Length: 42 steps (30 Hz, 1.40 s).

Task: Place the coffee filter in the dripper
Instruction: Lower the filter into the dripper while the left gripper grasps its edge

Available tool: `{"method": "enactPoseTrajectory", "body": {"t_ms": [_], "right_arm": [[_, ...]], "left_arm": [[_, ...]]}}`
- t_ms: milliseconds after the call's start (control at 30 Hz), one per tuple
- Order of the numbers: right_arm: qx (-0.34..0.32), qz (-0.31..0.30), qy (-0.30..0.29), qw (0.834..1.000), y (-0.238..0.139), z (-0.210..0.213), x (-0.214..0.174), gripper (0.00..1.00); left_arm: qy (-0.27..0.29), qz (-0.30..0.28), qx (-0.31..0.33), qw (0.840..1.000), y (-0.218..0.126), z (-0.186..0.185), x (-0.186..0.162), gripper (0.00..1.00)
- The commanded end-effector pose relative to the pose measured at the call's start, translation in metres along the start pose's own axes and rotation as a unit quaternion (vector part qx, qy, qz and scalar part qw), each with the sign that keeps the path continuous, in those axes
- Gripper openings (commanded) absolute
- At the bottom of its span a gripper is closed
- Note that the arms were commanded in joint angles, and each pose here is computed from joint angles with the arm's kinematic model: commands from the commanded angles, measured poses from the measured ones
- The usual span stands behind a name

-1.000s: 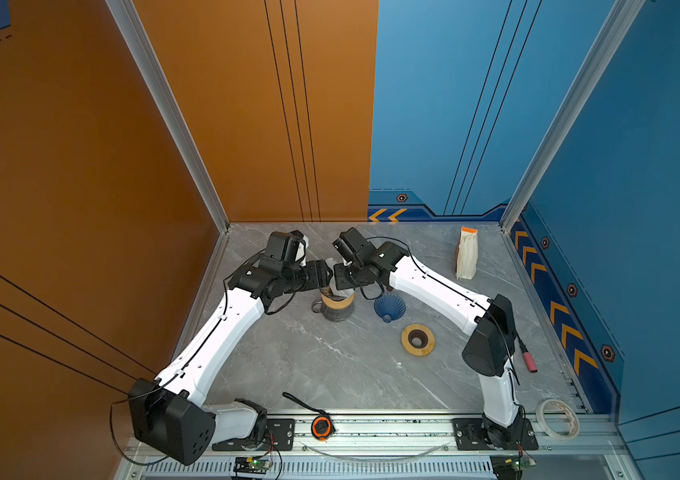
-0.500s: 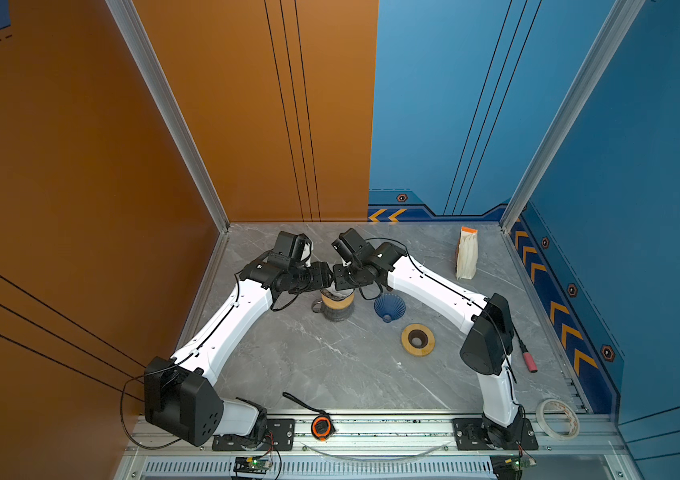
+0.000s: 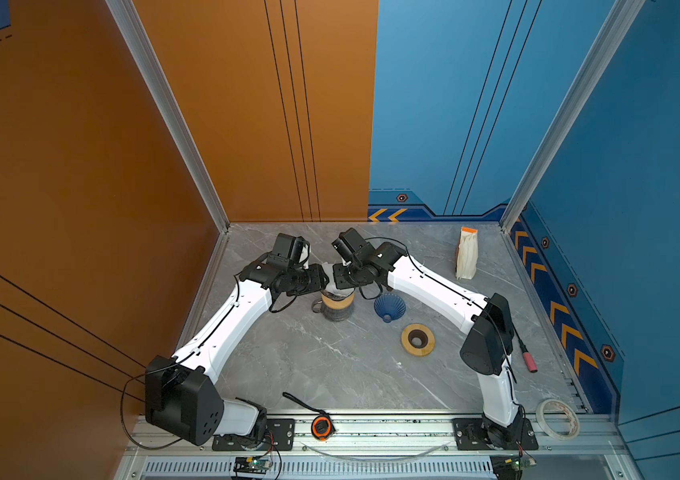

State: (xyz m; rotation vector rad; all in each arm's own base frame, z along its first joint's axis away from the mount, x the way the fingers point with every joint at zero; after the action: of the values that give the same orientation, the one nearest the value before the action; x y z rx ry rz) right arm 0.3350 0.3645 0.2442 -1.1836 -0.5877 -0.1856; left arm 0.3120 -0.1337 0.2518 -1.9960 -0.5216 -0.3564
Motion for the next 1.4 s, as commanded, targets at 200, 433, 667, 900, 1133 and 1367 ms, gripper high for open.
{"method": "enactPoseTrajectory", "body": {"t_ms": [200,433,667,900,1133,1367], "right_arm": [[-0.02,-0.055,-0.024,0.998,-0.046,-0.005,0.016,0.31],[-0.038,-0.048,-0.035,0.997,-0.042,-0.011,0.014,0.36],[-0.061,-0.03,-0.033,0.997,-0.028,-0.023,0.012,0.4],[-0.061,-0.01,-0.027,0.998,-0.017,-0.03,0.01,0.42],[-0.058,0.001,-0.022,0.998,-0.01,-0.036,0.01,0.42],[-0.059,0.018,-0.019,0.998,-0.001,-0.04,0.007,0.42]], "left_arm": [[0.009,0.01,0.01,1.0,0.007,0.007,-0.002,0.46],[0.008,0.014,0.015,1.0,0.01,0.01,-0.005,0.45],[0.007,0.021,0.023,0.999,0.017,0.014,-0.005,0.45],[0.009,0.022,0.023,0.999,0.021,0.013,0.002,0.45],[0.008,0.03,0.018,0.999,0.027,0.011,0.004,0.44],[0.008,0.033,0.019,0.999,0.031,0.011,0.006,0.44]]}}
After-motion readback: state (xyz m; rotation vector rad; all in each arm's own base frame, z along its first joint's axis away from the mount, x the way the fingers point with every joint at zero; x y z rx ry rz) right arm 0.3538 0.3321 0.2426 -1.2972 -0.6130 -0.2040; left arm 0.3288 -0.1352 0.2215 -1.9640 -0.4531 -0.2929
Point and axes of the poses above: each gripper's point midway between its finger pads, its own y axis out along the fingers, its own z axis along the line the jaws close on, x = y × z, the point moved 6 cm from there along -y, back along the fingers
